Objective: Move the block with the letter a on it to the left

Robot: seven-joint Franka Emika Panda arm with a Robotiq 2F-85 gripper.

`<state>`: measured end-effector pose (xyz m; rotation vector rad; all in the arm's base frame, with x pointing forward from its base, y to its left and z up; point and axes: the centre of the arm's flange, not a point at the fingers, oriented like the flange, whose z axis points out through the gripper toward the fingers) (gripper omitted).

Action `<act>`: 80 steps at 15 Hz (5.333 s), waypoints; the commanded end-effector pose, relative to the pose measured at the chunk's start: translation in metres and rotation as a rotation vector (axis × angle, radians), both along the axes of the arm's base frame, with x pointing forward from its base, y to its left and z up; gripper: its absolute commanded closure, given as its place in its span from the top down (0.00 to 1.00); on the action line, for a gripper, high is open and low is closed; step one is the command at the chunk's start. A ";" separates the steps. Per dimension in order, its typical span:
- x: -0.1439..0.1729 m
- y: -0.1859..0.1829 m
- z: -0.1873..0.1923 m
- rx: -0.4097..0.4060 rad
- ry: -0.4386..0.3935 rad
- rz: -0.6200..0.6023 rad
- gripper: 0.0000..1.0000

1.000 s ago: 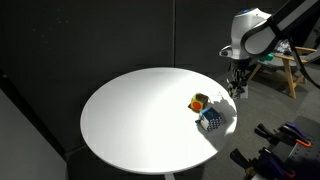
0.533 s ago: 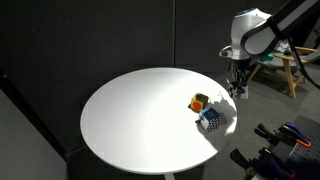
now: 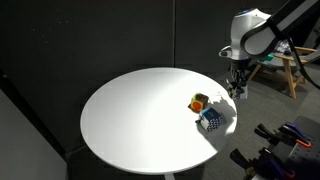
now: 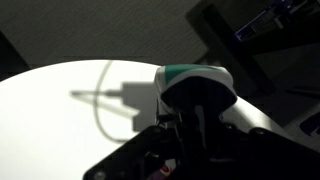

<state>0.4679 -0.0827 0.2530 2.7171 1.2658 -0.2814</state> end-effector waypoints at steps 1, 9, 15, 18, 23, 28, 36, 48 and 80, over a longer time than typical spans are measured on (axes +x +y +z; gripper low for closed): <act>-0.006 0.006 0.015 0.027 -0.034 0.068 0.07; -0.013 0.038 0.048 0.076 -0.099 0.277 0.08; -0.024 0.079 0.055 0.074 -0.125 0.477 0.08; -0.029 0.102 0.053 0.074 -0.133 0.541 0.08; -0.042 0.140 0.043 0.072 -0.136 0.637 0.08; -0.060 0.165 0.037 0.089 -0.129 0.702 0.07; -0.063 0.181 0.029 0.084 -0.101 0.717 0.19; -0.061 0.186 0.031 0.093 -0.103 0.724 0.07; -0.033 0.276 -0.063 0.123 -0.067 0.950 0.07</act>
